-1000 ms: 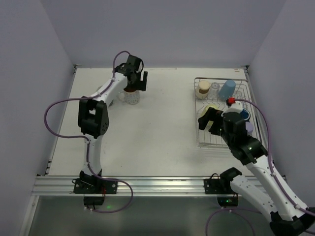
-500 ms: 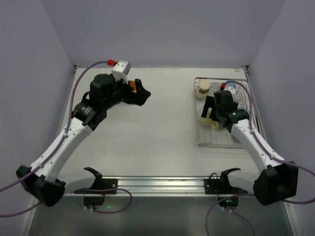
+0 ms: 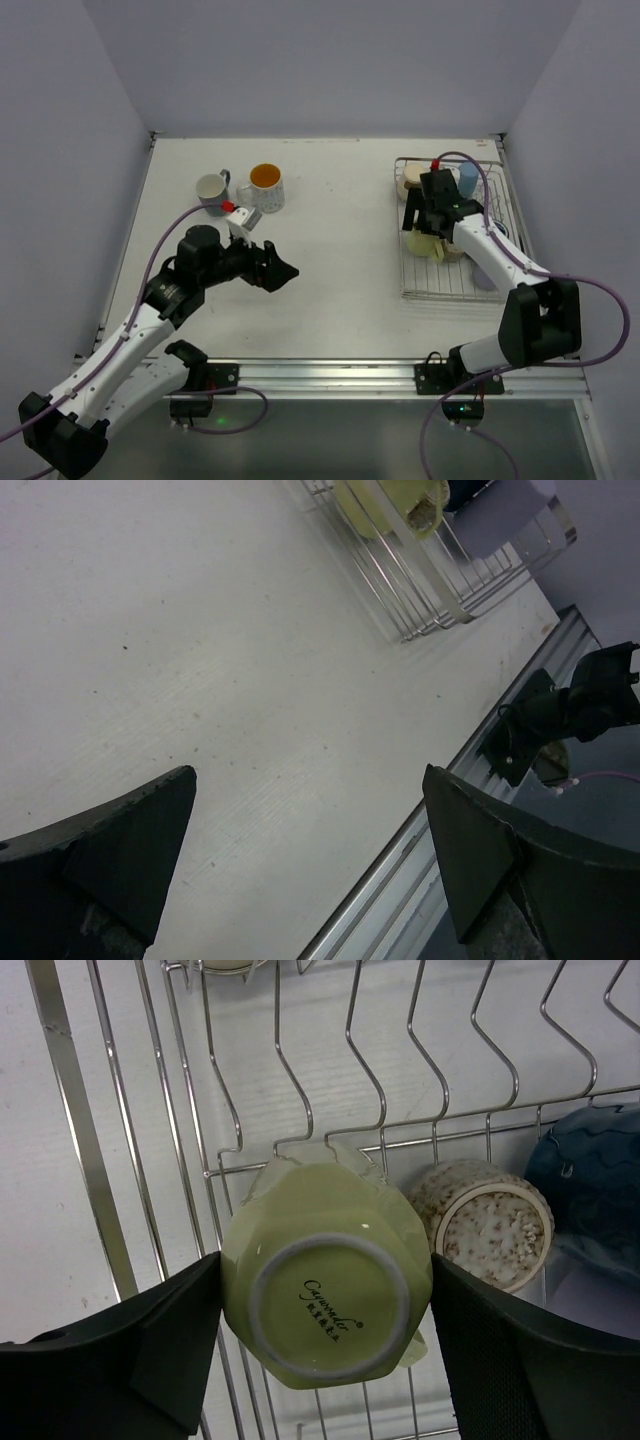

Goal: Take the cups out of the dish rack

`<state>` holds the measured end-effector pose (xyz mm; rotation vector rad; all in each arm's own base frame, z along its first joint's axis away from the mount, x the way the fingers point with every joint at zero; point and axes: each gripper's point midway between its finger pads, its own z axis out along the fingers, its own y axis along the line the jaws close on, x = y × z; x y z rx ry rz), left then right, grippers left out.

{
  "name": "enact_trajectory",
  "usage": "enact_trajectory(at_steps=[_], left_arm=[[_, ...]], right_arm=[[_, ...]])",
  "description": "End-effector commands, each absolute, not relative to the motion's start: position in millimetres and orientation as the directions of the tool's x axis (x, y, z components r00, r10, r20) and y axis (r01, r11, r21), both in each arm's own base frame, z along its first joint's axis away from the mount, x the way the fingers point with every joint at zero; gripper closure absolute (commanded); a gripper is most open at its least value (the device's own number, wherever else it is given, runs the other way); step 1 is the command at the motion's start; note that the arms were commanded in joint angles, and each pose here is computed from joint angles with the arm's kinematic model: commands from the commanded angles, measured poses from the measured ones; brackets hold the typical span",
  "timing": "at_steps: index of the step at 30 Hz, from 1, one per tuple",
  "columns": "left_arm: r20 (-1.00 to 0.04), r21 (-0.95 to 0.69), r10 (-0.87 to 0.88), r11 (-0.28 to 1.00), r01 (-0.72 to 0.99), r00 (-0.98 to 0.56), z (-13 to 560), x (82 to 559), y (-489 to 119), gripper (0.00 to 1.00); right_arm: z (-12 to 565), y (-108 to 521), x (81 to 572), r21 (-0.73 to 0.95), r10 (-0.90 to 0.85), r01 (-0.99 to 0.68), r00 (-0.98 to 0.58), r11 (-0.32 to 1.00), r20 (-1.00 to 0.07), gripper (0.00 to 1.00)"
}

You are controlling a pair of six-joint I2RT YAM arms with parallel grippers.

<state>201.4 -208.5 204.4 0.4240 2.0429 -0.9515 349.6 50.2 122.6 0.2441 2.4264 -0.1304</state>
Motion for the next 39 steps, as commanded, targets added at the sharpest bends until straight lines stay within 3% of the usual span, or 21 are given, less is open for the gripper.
enact_trajectory(at_steps=[1, 4, 5, 8, 15, 21, 25, 29, 35, 39], left_arm=[[-0.800, -0.518, -0.065, 0.577, 0.632, -0.596, 219, 193, -220, 0.00], [-0.796, -0.538, -0.071, 0.538, 0.649, -0.601, 223, 192, -227, 0.00], [-0.798, -0.545, -0.078, 0.516, 0.661, -0.597, 228, 191, -230, 0.00], [-0.796, -0.561, -0.087, 0.475, 0.678, -0.599, 233, 190, -237, 0.00], [-0.765, -0.636, -0.137, 0.310, 0.706, -0.629, 254, 187, -261, 0.02], [-0.748, -0.663, -0.192, 0.160, 0.732, -0.636, 282, 184, -285, 0.08], [-0.743, -0.662, -0.221, 0.096, 0.744, -0.632, 294, 188, -300, 0.10], [-0.734, -0.667, -0.243, 0.079, 0.741, -0.635, 295, 202, -310, 0.12], [-0.721, -0.669, -0.260, 0.018, 0.743, -0.643, 303, 205, -322, 0.17], [-0.730, -0.653, -0.256, -0.015, 0.758, -0.634, 307, 199, -329, 0.30]], right_arm=[[138, 56, 369, -0.001, 0.139, 0.192, -0.712, 0.981, -0.688, 0.23], [147, 53, 370, 0.005, 0.154, 0.212, -0.691, 0.977, -0.706, 0.45], [151, 52, 369, 0.006, 0.159, 0.222, -0.680, 0.975, -0.716, 0.61], [179, 46, 364, 0.048, 0.200, 0.258, -0.605, 0.965, -0.771, 0.72], [273, 40, 336, 0.229, 0.296, 0.227, -0.334, 0.947, -0.895, 0.81], [318, 83, 301, 0.471, 0.446, -0.040, -0.258, 0.881, -0.857, 0.82], [348, 140, 262, 0.632, 0.545, -0.363, -0.320, 0.684, -0.775, 0.83], [366, 171, 232, 0.689, 0.608, -0.546, -0.361, 0.477, -0.707, 0.83], [356, 211, 217, 0.742, 0.581, -0.593, -0.498, 0.313, -0.643, 0.83], [341, 233, 217, 0.768, 0.555, -0.579, -0.557, 0.274, -0.618, 0.83]])
